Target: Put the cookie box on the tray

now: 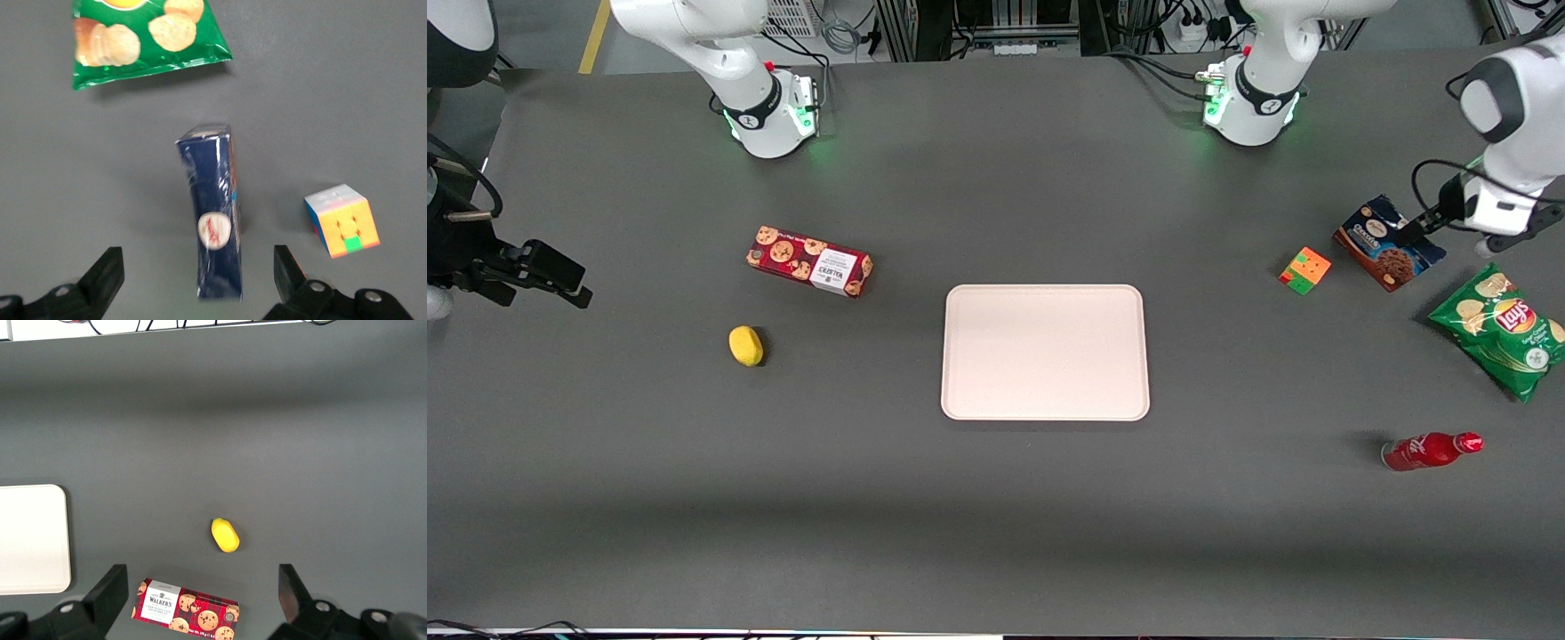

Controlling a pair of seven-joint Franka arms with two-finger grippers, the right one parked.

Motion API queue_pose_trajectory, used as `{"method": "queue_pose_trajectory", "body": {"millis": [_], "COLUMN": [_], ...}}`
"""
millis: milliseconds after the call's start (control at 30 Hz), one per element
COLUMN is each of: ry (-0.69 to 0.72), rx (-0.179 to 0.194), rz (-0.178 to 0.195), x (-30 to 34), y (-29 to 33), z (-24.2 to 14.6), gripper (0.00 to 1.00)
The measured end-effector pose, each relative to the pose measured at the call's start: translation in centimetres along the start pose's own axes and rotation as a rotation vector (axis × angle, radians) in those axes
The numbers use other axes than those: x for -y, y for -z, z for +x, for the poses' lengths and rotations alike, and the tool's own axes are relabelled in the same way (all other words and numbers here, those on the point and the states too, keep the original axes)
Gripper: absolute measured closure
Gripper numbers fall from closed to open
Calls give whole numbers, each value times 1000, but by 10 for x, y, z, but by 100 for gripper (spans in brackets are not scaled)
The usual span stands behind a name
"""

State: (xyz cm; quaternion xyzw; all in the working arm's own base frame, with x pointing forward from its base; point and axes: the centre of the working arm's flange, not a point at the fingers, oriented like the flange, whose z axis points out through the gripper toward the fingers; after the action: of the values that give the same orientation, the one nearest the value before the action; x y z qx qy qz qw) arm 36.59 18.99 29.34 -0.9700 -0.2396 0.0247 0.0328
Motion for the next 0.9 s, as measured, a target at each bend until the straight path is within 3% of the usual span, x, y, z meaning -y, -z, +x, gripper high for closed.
{"method": "queue_pose_trajectory", "body": {"millis": [200,400,600,900], "ry": [-10,-16,-15,-15], "rx": [-25,-22,-17,-31], "rz": [14,27,31,27], "x": [-5,-6,-5,-6], "y": [-31,-51,-54,-50], "z": [-2,-6,-6,-3], "gripper": [0,2,37,80]}}
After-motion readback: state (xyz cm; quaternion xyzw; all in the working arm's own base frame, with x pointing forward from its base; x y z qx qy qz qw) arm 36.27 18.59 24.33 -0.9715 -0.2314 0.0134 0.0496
